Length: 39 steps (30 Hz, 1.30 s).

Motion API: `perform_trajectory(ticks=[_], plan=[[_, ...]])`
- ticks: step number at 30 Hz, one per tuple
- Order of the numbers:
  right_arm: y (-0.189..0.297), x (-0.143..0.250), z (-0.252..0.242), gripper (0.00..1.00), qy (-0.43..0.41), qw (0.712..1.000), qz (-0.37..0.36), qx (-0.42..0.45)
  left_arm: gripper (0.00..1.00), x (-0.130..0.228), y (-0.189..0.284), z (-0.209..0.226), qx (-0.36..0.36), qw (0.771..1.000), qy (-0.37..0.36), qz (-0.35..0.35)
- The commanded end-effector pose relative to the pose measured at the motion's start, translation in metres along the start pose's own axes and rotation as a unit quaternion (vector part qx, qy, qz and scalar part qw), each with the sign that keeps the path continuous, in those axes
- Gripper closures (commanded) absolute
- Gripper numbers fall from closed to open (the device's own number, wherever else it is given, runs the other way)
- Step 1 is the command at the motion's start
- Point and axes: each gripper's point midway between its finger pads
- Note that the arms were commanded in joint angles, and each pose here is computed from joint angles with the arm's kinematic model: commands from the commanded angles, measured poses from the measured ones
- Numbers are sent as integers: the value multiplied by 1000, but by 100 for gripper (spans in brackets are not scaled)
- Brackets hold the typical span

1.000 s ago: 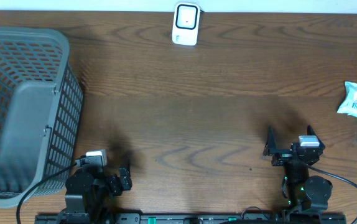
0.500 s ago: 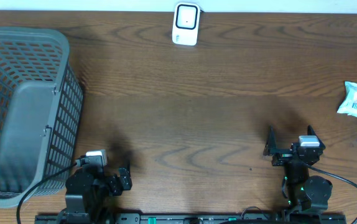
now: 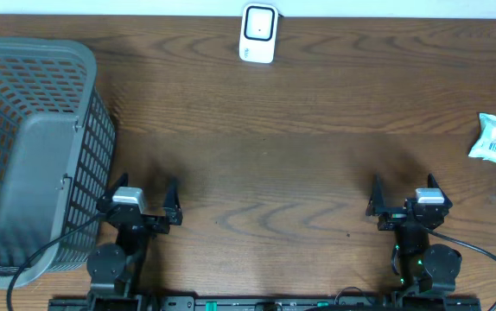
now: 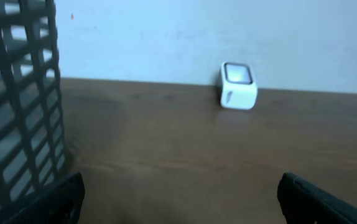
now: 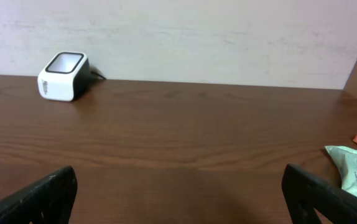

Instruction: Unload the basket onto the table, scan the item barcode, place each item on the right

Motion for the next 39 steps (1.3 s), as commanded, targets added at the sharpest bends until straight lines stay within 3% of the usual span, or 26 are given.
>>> perform_trajectory(ticks=[1, 39], plan=[[0, 0, 0, 1, -8, 1000, 0, 0, 1, 24, -3, 12, -30, 999, -20, 28], [0, 0, 0, 1, -8, 1000, 0, 0, 1, 25, -1, 26, -65, 997, -17, 30]])
Point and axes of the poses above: each gripper's point midway between its finger pads, its own y axis back along the fingers, its own z axis along the line the jaws close on, x = y × z, and after that the axes turned 2 degrees about -y, right-handed
